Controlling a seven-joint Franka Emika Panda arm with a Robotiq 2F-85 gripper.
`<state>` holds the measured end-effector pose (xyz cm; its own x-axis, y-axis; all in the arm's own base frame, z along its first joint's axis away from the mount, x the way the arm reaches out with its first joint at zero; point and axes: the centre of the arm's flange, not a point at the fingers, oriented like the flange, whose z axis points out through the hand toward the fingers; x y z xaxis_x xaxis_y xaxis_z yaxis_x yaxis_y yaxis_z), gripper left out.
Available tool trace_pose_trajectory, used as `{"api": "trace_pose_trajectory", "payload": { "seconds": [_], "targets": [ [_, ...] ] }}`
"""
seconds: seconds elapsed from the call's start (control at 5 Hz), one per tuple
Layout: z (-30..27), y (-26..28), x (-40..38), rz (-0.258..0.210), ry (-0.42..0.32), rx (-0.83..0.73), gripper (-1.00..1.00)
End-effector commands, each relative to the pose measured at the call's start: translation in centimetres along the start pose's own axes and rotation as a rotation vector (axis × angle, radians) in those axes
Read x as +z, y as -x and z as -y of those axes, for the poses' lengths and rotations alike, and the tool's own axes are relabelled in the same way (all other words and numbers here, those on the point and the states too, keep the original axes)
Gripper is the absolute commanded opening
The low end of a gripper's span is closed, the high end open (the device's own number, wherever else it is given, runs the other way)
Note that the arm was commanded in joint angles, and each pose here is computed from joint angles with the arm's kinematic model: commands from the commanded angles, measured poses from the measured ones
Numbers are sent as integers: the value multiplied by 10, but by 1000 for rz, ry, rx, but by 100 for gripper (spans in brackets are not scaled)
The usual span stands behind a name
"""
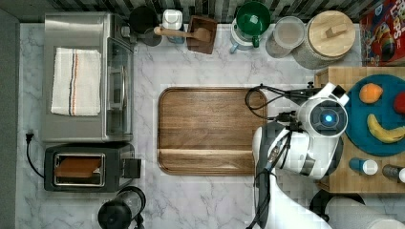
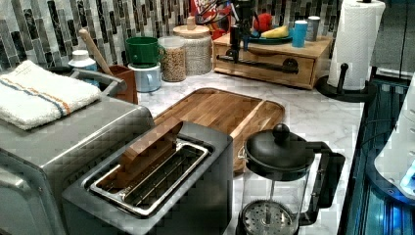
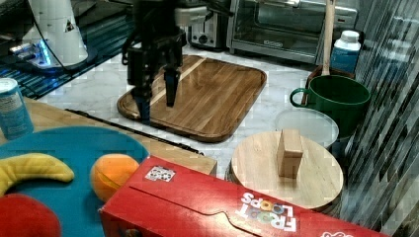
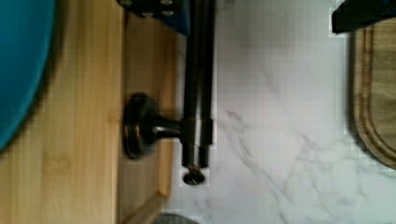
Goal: Open the drawer.
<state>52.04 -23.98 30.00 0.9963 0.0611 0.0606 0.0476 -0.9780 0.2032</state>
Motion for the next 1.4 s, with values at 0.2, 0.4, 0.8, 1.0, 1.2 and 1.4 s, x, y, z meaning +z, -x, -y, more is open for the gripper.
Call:
{"api": "trace_pose_trajectory", "payload": {
  "seconds": [0.2,0.4,0.8,1.0,1.2,1.4],
  "targets": [
    [6,-3,3,-66,2,-59,100],
    [10,-6,16,-84,-13,-53,100],
    [17,-15,43,-96,-17,-66,100],
    [17,-18,52,-100,2,-66,100],
    [15,-22,55,-81,-8,-96,100],
    [27,-29,56,-26,-38,-108,100]
  ]
}}
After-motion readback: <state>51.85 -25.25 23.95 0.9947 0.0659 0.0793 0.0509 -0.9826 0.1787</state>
